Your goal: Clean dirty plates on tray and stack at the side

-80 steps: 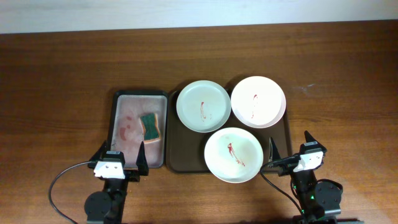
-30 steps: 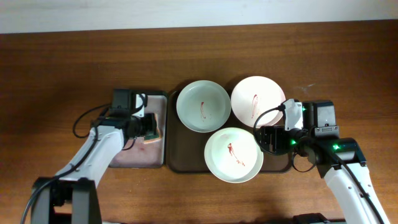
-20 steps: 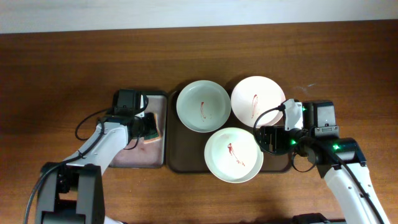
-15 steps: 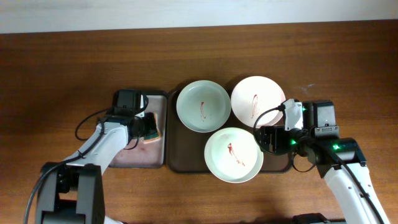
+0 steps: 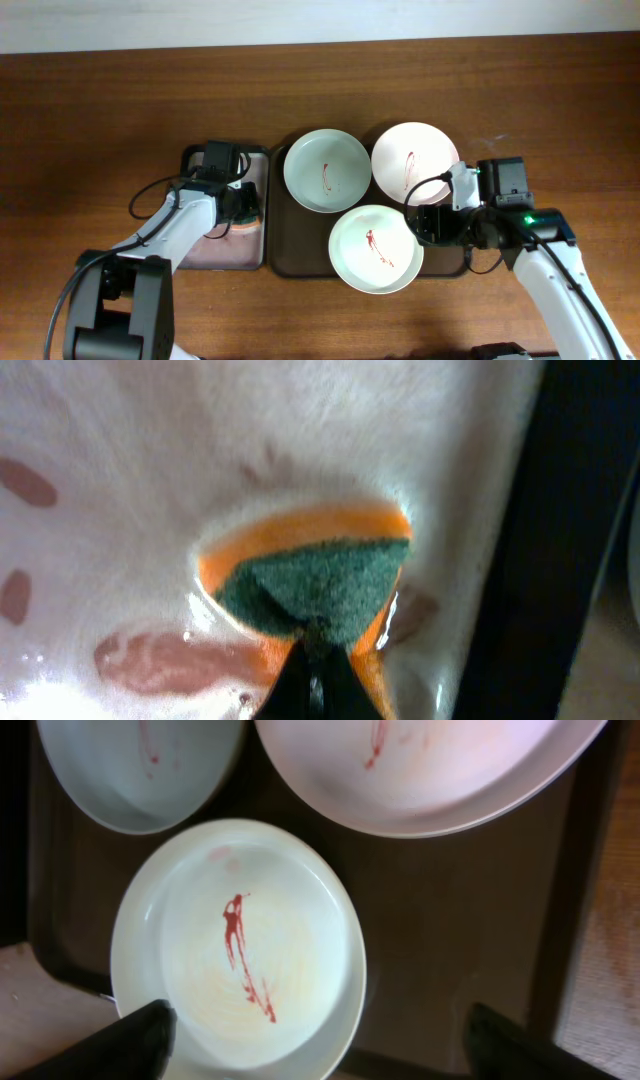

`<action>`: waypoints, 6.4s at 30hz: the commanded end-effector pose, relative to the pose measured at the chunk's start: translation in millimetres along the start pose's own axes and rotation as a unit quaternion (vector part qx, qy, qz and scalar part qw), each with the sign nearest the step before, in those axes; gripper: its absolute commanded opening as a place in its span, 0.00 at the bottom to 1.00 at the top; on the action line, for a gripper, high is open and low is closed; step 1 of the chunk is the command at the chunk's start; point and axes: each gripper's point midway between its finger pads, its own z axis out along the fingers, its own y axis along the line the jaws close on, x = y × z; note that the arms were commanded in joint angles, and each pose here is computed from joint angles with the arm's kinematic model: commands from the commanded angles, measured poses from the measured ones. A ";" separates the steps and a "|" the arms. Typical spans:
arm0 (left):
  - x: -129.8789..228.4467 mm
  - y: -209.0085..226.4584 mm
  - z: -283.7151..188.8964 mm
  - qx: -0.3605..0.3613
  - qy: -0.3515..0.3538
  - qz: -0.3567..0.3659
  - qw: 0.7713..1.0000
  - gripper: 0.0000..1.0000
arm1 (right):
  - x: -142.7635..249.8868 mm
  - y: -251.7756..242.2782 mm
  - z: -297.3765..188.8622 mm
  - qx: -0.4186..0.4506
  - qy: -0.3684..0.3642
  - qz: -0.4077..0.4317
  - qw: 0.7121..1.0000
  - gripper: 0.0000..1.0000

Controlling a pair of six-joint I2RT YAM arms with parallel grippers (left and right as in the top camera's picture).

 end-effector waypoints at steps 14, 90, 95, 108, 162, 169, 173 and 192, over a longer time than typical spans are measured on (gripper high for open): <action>19.3 -12.9 -44.3 0.044 0.038 0.116 0.992 0.00 | 40.7 -22.4 81.0 -0.002 0.175 0.050 0.983 0.26; 2.8 -87.8 -76.2 0.109 -0.050 0.110 0.987 0.00 | 32.8 -12.4 85.5 -0.031 0.161 0.068 0.984 0.04; 35.1 -165.2 -83.2 0.212 -0.008 0.048 0.976 0.00 | 32.7 -12.4 85.5 -0.031 0.161 0.068 0.984 0.04; 131.9 -293.6 -63.4 0.416 0.180 0.070 0.889 0.00 | 32.7 -12.4 85.5 -0.031 0.161 0.068 0.984 0.04; 14.3 19.5 -10.6 -0.011 0.057 0.153 0.987 0.00 | -75.1 -11.5 -42.2 0.353 -0.140 -0.152 0.913 0.04; 2.2 20.9 -8.3 -0.021 0.033 0.152 0.988 0.62 | -80.5 25.2 -60.5 0.414 -0.199 -0.220 0.861 0.04; 3.4 18.7 0.4 -0.015 0.037 0.125 0.991 0.62 | -84.5 32.4 -67.3 0.426 -0.221 -0.223 0.849 0.04; -35.7 9.8 -14.2 -0.019 0.019 0.125 0.992 0.49 | -61.0 -149.1 -84.4 0.261 -0.168 0.232 0.922 0.04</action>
